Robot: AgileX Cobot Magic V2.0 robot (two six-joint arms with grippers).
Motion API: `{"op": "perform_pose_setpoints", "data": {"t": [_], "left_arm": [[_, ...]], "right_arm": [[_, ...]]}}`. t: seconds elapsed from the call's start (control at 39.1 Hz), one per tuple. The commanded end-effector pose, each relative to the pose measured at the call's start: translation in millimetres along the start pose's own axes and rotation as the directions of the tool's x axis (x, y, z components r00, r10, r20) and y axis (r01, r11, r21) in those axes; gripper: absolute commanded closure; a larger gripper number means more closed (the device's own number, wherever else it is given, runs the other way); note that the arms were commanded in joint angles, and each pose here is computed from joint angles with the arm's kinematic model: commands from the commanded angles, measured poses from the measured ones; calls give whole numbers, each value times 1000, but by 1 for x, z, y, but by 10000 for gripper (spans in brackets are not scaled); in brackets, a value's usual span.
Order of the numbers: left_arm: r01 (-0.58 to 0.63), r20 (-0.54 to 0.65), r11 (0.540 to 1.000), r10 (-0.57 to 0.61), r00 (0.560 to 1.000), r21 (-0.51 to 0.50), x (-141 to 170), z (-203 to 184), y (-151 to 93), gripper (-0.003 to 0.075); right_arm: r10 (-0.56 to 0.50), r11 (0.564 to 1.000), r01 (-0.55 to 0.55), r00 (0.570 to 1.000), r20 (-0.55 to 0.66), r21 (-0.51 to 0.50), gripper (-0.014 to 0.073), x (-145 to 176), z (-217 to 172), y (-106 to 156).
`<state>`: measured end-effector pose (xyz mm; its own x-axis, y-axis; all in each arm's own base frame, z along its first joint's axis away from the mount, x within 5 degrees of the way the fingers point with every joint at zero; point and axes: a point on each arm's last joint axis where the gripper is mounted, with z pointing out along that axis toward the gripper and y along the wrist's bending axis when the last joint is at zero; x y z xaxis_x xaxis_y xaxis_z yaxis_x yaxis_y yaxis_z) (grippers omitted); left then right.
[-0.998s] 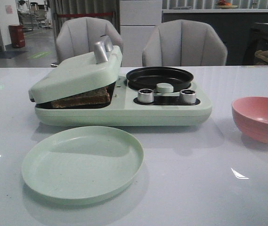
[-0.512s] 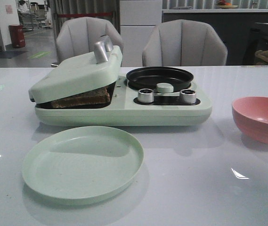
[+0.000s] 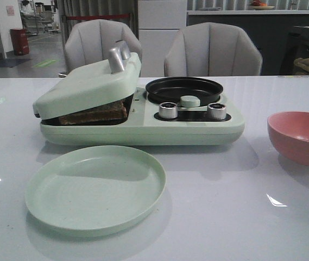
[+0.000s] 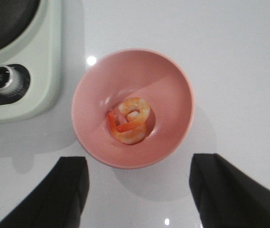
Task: Make breakfast with bread and shrimp
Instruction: 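Grasp the pink bowl rim with the right gripper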
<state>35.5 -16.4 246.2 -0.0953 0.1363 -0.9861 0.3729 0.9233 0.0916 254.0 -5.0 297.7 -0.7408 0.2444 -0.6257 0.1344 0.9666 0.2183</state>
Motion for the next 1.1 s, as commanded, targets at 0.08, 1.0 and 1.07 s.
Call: {"op": "perform_pose_setpoints", "data": {"t": [0.08,1.0,1.07], "left_arm": [[21,109,1000,-20,994,-5,-15,-5,1,606],[21,109,1000,-20,994,-5,-15,-5,1,606],[21,109,1000,-20,994,-5,-15,-5,1,606]], "right_arm": [[51,998,-51,999,8,31,49,-23,22,-14],[-5,997,21,978,-211,74,286,-51,152,-41],[-7,997,23,979,-204,75,393,-52,152,-42]]}}
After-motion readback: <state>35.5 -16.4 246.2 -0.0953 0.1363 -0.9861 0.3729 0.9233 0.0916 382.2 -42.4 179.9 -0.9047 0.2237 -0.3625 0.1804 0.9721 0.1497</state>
